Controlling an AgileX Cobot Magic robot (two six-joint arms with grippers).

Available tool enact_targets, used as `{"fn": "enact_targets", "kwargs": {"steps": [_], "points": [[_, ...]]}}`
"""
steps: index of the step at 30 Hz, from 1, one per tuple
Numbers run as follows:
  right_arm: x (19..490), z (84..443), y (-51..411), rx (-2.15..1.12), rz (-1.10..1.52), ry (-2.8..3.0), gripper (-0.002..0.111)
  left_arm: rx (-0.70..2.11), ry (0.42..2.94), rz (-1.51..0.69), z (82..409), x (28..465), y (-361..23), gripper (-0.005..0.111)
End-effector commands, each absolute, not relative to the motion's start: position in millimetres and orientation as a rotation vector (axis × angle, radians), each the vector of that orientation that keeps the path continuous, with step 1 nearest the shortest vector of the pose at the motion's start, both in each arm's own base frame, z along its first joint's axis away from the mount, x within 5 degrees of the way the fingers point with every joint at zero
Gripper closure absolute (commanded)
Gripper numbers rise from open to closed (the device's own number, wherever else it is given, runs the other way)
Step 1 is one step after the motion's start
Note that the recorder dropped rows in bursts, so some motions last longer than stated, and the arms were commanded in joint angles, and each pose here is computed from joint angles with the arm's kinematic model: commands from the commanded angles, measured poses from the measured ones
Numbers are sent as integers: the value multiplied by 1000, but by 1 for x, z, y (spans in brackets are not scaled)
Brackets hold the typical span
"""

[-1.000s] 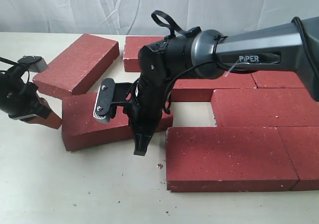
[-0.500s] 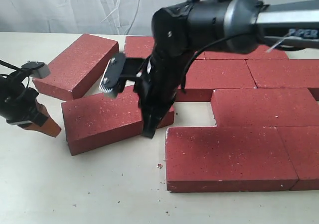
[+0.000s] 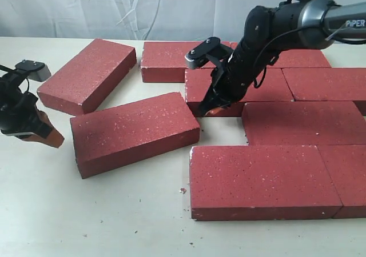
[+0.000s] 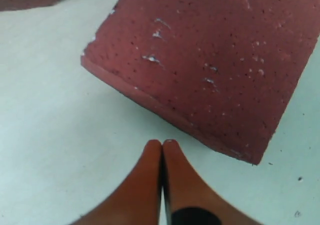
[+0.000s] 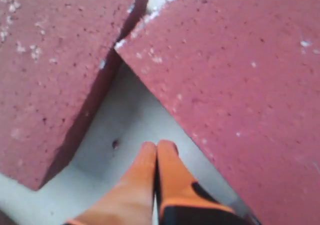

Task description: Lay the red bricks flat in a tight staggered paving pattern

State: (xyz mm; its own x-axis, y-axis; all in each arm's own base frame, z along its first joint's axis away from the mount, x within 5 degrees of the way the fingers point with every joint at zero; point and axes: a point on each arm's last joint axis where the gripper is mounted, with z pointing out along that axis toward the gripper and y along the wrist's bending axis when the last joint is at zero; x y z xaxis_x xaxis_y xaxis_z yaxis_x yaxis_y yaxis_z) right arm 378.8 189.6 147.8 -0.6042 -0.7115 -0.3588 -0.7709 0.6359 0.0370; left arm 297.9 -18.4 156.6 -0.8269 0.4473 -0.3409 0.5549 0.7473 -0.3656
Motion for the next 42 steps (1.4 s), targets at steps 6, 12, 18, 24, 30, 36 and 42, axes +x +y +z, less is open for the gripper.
{"fn": "enact_targets", "kwargs": {"steps": [6, 12, 18, 24, 30, 36, 42], "points": [[388, 136, 194, -1250, 200, 2435, 109, 706, 2713, -680, 149, 302, -19, 107], [386, 137, 201, -1179, 289, 2454, 109, 684, 2756, -703, 133, 304, -19, 107], [372, 140, 215, -1318, 349, 2475, 109, 666, 2745, -713, 135, 306, -20, 107], [365, 150, 224, -1405, 420, 2513, 109, 666, 2743, -713, 135, 307, -20, 107], [358, 152, 223, -1446, 470, 2553, 109, 661, 2726, -693, 135, 309, -19, 107], [353, 158, 224, -1474, 525, 2552, 109, 638, 2711, -656, 136, 313, -18, 107], [352, 159, 225, -1474, 544, 2550, 109, 608, 2689, -643, 136, 316, -18, 107]]}}
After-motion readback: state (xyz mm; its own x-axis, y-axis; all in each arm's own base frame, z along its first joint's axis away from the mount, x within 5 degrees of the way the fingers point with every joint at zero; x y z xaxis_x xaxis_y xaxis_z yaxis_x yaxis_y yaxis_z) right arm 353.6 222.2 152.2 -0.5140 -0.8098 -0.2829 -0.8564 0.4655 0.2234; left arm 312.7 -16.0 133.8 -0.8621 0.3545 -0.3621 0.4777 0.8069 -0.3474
